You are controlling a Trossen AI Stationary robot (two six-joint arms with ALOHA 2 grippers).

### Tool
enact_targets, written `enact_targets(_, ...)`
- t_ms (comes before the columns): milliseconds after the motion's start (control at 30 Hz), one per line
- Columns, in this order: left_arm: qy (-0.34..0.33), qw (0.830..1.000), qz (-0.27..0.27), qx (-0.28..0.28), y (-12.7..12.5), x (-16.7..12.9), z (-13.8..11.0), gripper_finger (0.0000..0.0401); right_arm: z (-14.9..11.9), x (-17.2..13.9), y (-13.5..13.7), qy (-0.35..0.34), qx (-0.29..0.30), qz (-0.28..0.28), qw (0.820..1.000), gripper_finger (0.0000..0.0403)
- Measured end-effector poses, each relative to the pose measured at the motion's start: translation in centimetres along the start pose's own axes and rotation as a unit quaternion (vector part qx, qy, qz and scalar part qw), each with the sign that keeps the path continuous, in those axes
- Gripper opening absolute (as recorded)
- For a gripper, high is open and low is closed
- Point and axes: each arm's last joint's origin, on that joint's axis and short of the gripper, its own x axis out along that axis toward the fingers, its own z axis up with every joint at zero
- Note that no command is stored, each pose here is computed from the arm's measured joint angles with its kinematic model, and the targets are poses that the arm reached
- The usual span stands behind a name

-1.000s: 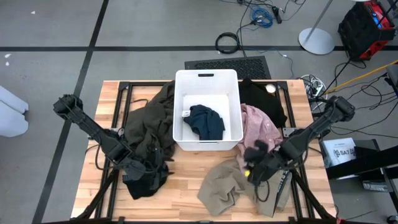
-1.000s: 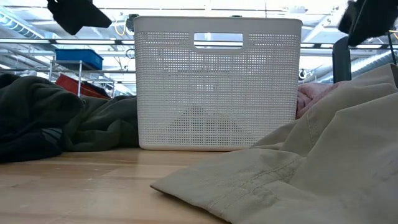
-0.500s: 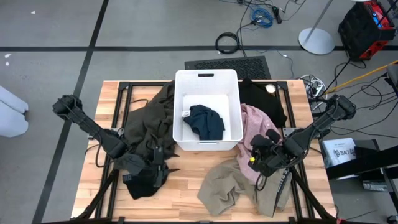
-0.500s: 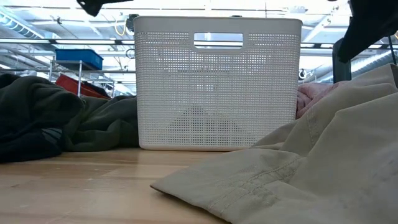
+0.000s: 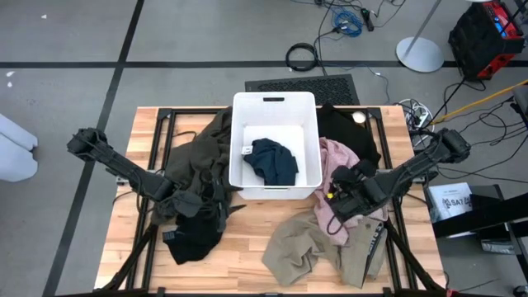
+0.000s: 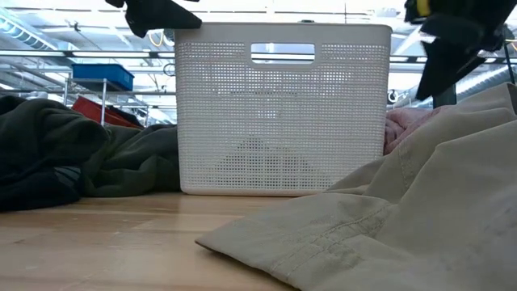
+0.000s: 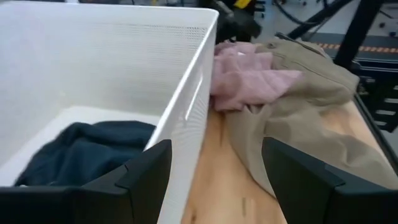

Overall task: Sort clothes
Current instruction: Put the pink shirt into the white laundry bin

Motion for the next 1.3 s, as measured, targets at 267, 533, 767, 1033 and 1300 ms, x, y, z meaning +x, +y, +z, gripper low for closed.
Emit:
enact_targets(267, 0.002, 1.000, -0.018, -0.003, -0.1, 0.0, 0.0, 0.0260, -1.8, 5.5, -0.6, 0.044, 0.003, -0.025, 0.999, 0.0301)
enact_targets(533, 0.004, 1.000, -0.023, -0.003, -0.2, 0.0, 0.0, 0.0260, -2.0, 6.1, -1.2, 0.074, -0.016, -0.043, 0.996, 0.0119)
enact_targets(767, 0.000, 0.999, -0.034, -0.003, -0.6, -0.3, 0.0, 0.0260, 0.2, 3.3, 0.0, 0.076, -0.037, 0.017, 0.996, 0.0010)
enact_targets(1033, -0.047, 0.996, -0.071, -0.007, -1.9, -1.1, 0.8, 0.0260, 2.3, -4.4, 1.8, 0.019, -0.063, 0.138, 0.988, 0.0001)
enact_targets(1300, -0.109, 0.986, -0.123, 0.026, -3.4, -2.3, 1.8, 0.0260, 1.0, -11.3, 3.5, -0.095, -0.141, 0.288, 0.942, 0.0001)
